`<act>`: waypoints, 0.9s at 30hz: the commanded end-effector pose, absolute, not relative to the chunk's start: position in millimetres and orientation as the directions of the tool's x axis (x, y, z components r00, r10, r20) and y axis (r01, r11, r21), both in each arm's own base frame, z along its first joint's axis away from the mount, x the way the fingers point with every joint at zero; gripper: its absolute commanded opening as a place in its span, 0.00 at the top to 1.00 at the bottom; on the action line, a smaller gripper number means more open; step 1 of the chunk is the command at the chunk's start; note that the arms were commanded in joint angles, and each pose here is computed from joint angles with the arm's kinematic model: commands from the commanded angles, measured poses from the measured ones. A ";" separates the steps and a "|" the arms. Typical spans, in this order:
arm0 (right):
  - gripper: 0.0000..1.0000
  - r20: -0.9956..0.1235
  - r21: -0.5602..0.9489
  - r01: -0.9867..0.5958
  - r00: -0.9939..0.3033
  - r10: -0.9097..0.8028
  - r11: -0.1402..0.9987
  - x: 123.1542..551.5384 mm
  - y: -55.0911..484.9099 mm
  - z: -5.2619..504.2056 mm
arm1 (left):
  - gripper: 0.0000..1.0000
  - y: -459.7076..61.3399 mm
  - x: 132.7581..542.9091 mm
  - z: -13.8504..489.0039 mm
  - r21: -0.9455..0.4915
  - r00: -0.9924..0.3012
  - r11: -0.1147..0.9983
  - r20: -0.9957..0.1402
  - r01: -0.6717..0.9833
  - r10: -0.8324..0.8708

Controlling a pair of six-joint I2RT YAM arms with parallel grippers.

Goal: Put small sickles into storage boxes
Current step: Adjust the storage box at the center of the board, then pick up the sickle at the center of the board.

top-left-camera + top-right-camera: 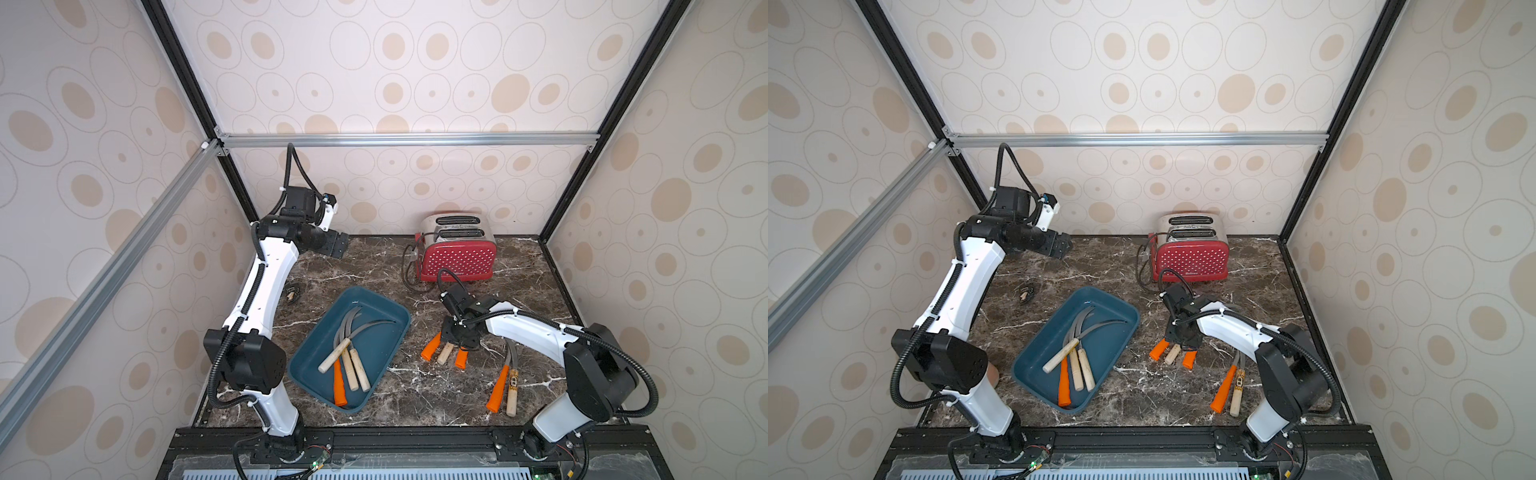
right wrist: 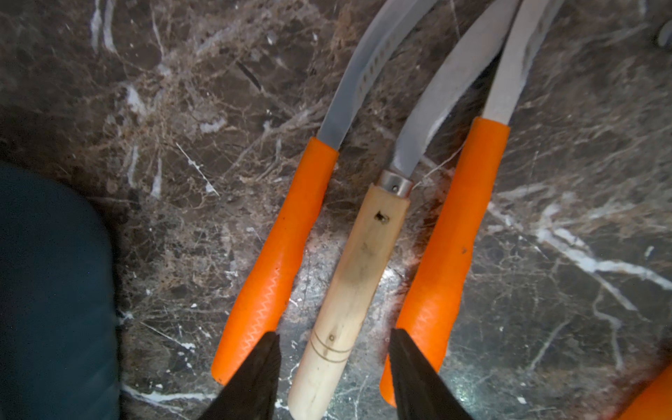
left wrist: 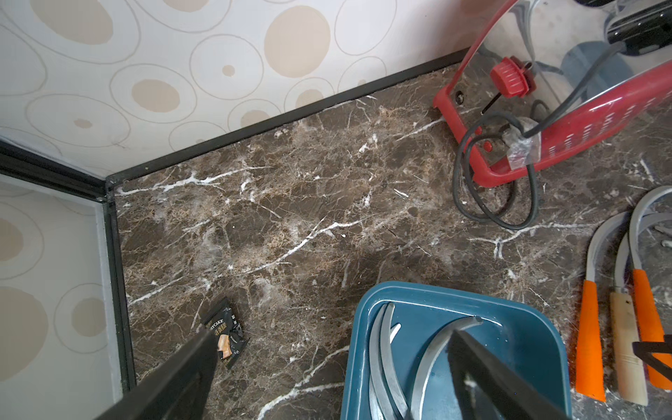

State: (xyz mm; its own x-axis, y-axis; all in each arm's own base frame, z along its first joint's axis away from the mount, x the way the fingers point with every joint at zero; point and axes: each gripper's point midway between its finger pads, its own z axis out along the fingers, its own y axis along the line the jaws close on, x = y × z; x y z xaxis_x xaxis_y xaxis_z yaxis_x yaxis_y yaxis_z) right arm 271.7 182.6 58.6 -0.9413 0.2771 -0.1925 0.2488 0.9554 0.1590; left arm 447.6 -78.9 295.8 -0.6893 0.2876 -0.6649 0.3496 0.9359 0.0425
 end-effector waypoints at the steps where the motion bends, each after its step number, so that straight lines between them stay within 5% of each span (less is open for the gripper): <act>1: 0.47 -0.189 0.110 0.290 -0.933 0.306 0.951 271.7 179.7 55.3 | 0.01 -76.1 443.4 310.1 0.056 -0.672 0.927 -0.673 0.371 0.310; 27: 0.60 -0.133 0.002 0.308 -0.943 0.306 0.951 265.9 175.8 20.1 | 0.01 -75.5 440.7 299.5 0.020 -0.693 0.920 -0.652 0.392 0.309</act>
